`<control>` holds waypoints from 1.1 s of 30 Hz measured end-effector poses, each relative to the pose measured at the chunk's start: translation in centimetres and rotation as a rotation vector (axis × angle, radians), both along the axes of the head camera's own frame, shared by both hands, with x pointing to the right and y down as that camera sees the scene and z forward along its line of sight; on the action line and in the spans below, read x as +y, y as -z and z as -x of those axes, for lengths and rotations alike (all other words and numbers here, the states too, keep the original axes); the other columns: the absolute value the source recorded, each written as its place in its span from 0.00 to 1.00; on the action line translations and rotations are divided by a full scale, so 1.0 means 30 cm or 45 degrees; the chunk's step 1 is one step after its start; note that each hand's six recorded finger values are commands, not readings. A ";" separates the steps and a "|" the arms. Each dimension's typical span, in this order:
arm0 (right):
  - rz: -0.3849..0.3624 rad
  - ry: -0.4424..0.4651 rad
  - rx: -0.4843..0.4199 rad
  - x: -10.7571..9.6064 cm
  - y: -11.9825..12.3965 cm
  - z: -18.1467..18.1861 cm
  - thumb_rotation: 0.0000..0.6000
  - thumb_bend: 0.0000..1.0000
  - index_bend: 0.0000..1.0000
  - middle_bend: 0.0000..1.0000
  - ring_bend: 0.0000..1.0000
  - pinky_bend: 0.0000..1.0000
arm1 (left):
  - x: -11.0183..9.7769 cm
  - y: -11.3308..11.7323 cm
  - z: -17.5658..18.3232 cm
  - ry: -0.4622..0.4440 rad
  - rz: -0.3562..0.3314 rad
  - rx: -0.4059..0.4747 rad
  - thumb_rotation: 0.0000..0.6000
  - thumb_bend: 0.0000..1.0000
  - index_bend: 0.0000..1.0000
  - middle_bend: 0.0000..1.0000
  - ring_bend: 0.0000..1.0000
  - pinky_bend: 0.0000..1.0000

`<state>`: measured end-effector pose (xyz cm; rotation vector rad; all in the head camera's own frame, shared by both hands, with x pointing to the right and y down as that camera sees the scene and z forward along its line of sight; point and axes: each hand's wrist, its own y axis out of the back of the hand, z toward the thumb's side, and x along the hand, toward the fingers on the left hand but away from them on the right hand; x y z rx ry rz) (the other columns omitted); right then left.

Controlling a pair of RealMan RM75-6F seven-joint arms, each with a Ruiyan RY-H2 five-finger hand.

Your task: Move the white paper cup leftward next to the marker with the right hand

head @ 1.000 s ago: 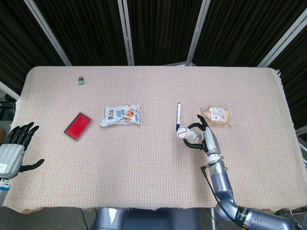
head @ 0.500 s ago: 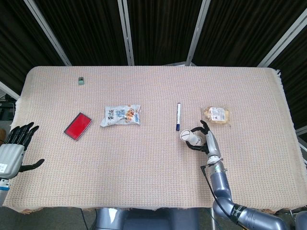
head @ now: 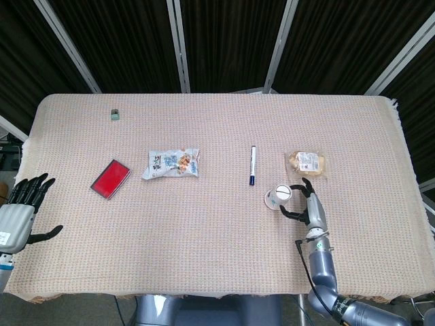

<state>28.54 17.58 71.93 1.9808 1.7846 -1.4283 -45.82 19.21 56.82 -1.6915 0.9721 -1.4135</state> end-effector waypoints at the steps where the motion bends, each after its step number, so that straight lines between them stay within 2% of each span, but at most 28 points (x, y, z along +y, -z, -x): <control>1: -0.011 -0.003 0.003 0.004 0.006 -0.006 1.00 0.17 0.17 0.00 0.00 0.00 | 0.000 0.000 0.000 0.000 0.000 0.000 1.00 0.12 0.00 0.00 0.00 0.00; 3: -0.025 -0.005 0.006 0.009 0.016 -0.012 1.00 0.17 0.11 0.00 0.00 0.00 | 0.000 0.000 0.000 0.000 0.000 0.000 1.00 0.12 0.00 0.00 0.00 0.00; 9: -0.108 0.002 -0.013 -0.001 0.079 -0.015 1.00 0.17 0.10 0.00 0.00 0.00 | 0.001 0.000 0.000 0.000 -0.001 0.000 1.00 0.12 0.00 0.00 0.00 0.00; 15: -0.263 0.049 0.037 -0.093 0.195 -0.056 1.00 0.15 0.10 0.00 0.00 0.00 | 0.001 0.001 0.002 0.002 -0.002 0.001 1.00 0.12 0.00 0.00 0.00 0.00; 19: -0.347 0.174 0.179 -0.162 0.290 -0.123 1.00 0.10 0.10 0.00 0.00 0.00 | 0.002 0.000 0.001 0.001 -0.002 -0.002 1.00 0.12 0.00 0.00 0.00 0.00; 24: -0.370 0.380 0.429 -0.192 0.401 -0.229 1.00 0.09 0.07 0.00 0.00 0.00 | 0.002 0.001 0.001 0.003 -0.003 -0.003 1.00 0.12 0.00 0.00 0.00 0.00; 27: -0.354 0.505 0.579 -0.147 0.445 -0.293 1.00 0.08 0.03 0.00 0.00 0.00 | 0.002 0.000 0.000 0.002 -0.002 -0.003 1.00 0.12 0.00 0.00 0.00 0.00; 31: -0.335 0.655 0.755 -0.046 0.460 -0.353 1.00 0.07 0.00 0.00 0.00 0.00 | 0.001 0.000 0.000 0.002 -0.001 -0.001 1.00 0.12 0.00 0.00 0.00 0.00; 33: -0.338 0.687 0.812 -0.018 0.466 -0.380 1.00 0.06 0.00 0.00 0.00 0.00 | 0.001 0.001 0.000 0.000 -0.001 -0.001 1.00 0.12 0.00 0.00 0.00 0.00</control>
